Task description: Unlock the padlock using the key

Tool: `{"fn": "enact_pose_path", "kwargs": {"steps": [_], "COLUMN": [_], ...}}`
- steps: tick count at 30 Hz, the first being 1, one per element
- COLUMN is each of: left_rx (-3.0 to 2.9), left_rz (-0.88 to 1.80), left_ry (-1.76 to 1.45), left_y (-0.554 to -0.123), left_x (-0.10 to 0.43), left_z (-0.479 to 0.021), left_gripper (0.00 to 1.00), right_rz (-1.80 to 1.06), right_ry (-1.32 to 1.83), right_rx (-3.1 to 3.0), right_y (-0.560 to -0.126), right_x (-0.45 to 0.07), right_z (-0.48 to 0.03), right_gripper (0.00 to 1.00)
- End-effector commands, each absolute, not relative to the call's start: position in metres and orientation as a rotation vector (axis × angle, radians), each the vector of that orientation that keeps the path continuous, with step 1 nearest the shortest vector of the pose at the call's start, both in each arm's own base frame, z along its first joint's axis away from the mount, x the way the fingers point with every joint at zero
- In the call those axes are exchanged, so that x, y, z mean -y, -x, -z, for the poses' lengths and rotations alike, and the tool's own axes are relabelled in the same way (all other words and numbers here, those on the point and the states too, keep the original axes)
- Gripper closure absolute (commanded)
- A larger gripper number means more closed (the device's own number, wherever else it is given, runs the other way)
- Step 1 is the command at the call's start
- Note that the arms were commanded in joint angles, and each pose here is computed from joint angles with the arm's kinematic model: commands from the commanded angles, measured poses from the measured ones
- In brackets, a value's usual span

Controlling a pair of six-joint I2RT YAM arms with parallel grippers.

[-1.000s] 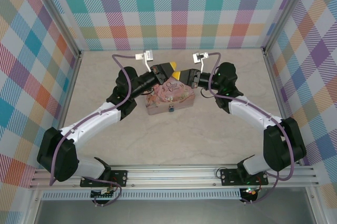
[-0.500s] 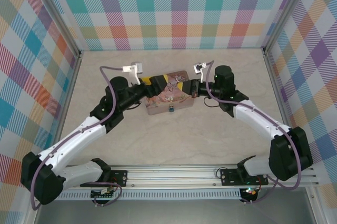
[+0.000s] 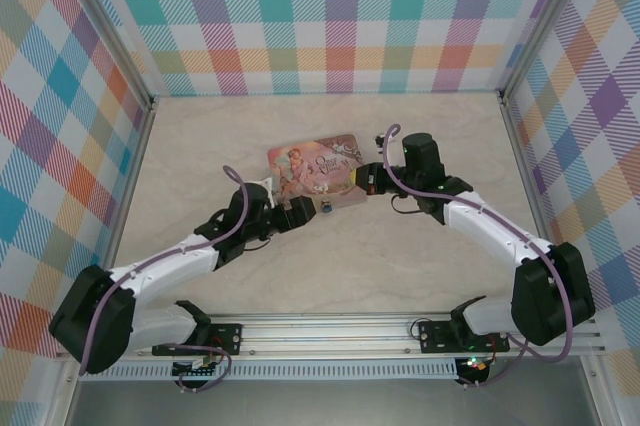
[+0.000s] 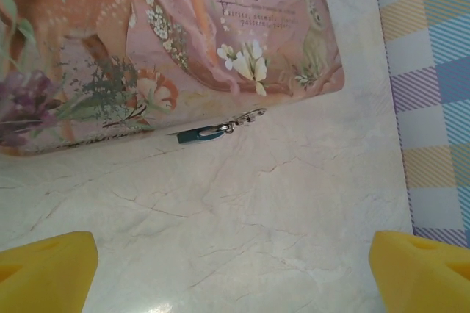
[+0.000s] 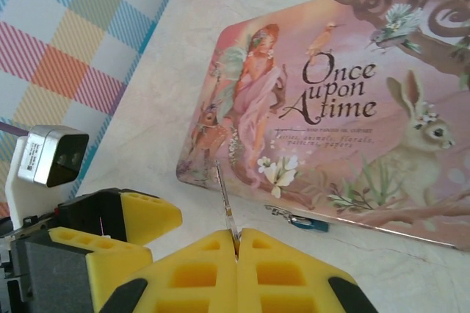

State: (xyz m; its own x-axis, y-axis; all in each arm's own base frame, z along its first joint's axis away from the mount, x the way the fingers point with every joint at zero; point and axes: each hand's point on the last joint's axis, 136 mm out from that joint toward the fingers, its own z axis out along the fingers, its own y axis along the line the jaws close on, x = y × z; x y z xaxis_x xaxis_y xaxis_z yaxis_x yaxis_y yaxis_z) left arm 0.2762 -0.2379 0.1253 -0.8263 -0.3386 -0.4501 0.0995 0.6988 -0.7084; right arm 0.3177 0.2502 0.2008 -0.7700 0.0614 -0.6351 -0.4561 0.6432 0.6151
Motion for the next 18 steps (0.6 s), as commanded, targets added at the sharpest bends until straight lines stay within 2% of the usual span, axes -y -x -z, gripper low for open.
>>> {"fn": "enact_pose_path", "kwargs": {"steps": [1, 5, 18], "left_rx": [-2.334, -2.357, -2.234], "left_rz": [1.097, 1.01, 0.703], "left_ry": [0.147, 0.122, 0.018], "left_y": [-0.283, -0.3, -0.367], "left_x": [0.26, 0.265, 0.229], "left_z": [-0.128, -0.113, -0.102], "left_gripper": [0.04, 0.03, 0.0], "right_rz": [-1.024, -1.014, -0.979], "right_ry": [0.314, 0.321, 0.35], "right_rx": [-2.211, -2.209, -2.178], "right_y": [-0.318, -0.316, -0.31], "right_x": [-0.245, -0.244, -0.238], "right_z": [-0.209, -0.209, -0.213], "right_gripper": [0.95, 0.95, 0.95]}}
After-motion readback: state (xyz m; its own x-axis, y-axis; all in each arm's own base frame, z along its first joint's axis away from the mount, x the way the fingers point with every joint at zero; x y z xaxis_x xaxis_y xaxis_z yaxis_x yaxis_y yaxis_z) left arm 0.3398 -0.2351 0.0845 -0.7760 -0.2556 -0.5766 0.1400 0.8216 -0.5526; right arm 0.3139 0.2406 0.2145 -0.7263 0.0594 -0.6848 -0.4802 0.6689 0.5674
